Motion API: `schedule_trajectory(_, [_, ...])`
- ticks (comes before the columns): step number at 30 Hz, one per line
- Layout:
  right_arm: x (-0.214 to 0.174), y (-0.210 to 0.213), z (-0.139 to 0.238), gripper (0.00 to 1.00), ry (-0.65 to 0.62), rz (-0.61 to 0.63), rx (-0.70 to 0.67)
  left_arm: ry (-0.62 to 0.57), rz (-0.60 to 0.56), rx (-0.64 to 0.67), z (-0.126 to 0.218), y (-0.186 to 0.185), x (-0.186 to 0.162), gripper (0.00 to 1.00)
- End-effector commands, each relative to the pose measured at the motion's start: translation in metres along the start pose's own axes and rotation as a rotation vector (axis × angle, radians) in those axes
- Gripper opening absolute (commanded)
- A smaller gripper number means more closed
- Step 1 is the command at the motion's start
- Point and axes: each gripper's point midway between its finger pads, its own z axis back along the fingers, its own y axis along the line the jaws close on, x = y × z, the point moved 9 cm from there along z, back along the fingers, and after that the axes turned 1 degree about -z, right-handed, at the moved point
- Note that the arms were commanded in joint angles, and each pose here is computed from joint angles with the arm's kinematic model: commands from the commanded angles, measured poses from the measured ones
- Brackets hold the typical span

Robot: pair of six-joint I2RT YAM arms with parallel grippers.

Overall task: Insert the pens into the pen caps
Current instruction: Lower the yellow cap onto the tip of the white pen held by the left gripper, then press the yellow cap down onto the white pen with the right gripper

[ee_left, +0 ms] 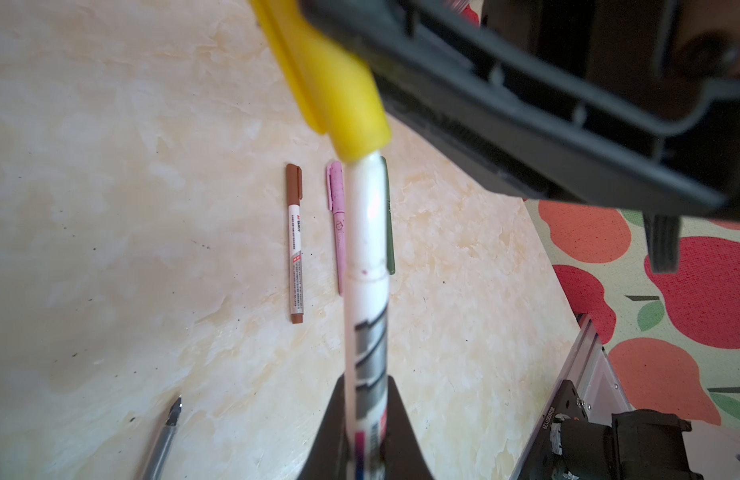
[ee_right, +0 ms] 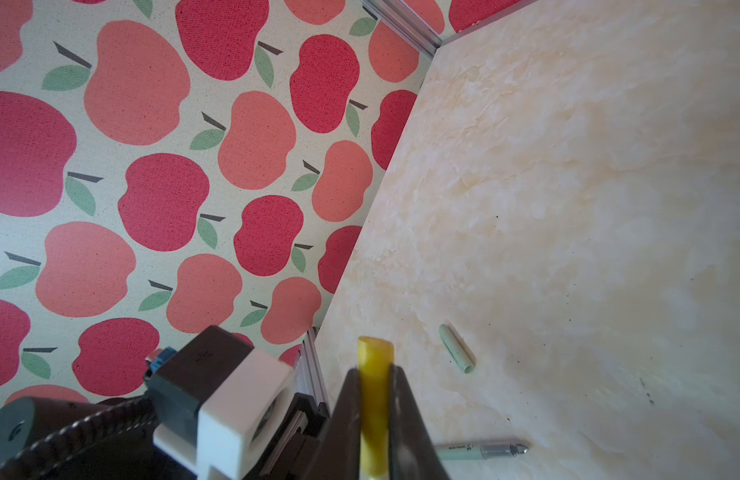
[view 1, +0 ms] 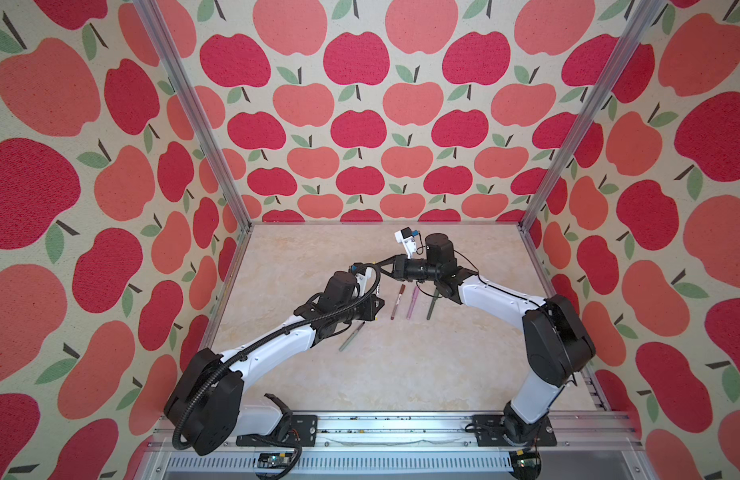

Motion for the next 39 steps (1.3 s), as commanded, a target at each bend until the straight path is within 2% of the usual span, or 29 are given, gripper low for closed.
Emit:
schedule_trajectory(1, [-0.008, 0.004, -0.003, 0.09, 0.024, 0.012, 0.016, -0.065, -0.008, 0.026, 0.009, 0.002, 0.007, 0.0])
schedule_trajectory(17, [-0.015, 0.025, -0.003, 0.09, -0.016, 0.109, 0.138, -0.236, 0.005, 0.012, 0.023, -0.006, 0.029, 0.0])
schedule_trajectory(31, [-0.023, 0.019, -0.007, 0.11, 0.055, 0.103, 0.107, -0.311, -0.094, 0.01, 0.035, -0.015, 0.06, 0.0])
schedule_trajectory(34, [-0.024, 0.018, -0.008, 0.14, 0.068, 0.099, 0.101, -0.299, -0.132, 0.009, 0.035, -0.018, 0.067, 0.0])
schedule_trajectory(39, [-0.017, 0.026, 0.005, 0.31, 0.035, 0.124, 0.101, -0.221, -0.184, 0.004, 0.029, -0.019, 0.065, 0.0])
